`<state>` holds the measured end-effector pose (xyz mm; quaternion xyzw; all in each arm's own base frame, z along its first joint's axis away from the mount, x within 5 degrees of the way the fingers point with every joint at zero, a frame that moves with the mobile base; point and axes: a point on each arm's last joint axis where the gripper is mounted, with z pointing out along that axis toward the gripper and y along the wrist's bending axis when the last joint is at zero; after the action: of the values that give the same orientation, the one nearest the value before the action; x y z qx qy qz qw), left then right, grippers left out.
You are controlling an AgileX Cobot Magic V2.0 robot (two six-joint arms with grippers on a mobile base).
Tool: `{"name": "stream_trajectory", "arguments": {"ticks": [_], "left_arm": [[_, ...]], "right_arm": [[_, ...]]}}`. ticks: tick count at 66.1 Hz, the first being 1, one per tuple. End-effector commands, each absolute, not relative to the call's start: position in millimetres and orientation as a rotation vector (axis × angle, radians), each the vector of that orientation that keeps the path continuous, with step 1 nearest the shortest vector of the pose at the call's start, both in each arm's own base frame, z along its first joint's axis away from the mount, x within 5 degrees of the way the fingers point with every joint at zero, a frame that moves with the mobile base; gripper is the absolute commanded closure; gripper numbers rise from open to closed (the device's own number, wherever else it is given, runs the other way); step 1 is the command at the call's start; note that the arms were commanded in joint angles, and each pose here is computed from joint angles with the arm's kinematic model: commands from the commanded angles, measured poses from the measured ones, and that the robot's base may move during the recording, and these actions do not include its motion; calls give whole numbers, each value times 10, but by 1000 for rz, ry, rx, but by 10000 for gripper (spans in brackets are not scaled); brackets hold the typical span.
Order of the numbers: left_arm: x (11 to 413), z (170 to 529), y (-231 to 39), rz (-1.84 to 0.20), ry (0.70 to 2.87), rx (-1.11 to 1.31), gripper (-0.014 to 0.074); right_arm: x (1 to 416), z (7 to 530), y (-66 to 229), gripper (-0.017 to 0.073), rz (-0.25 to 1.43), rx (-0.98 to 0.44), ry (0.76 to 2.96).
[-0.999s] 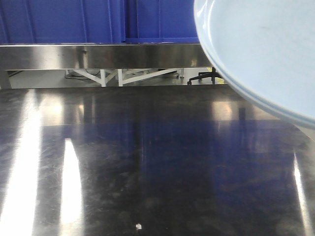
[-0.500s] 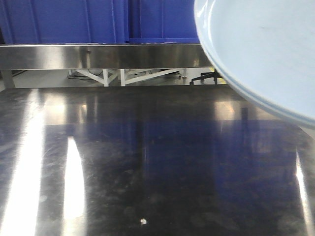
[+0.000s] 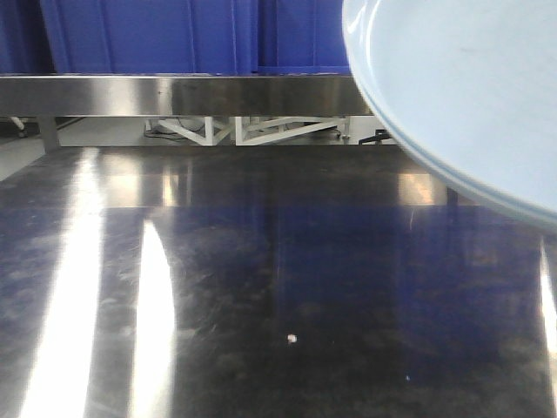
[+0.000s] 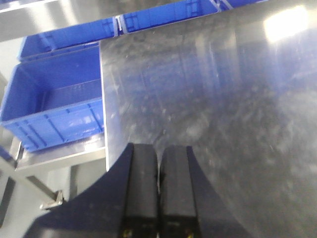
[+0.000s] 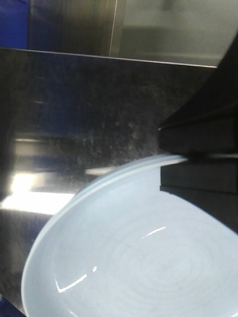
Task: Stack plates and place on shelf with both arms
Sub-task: 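Hold the plates aloft in the right gripper while turning away from the table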
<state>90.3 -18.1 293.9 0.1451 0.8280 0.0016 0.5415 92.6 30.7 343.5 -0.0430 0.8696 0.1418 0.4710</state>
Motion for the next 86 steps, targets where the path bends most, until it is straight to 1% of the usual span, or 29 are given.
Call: {"name": "stream_trajectory", "arguments": {"ticks": [1,86], "left_arm": [[922,3085,-214,-29,1872,350,510],[922,3085,-214,-29,1872,350,510]], "right_arm": [[950,3589,308,503,365,-91,2020],[946,3581,308,503,364,-92,2030]]}}
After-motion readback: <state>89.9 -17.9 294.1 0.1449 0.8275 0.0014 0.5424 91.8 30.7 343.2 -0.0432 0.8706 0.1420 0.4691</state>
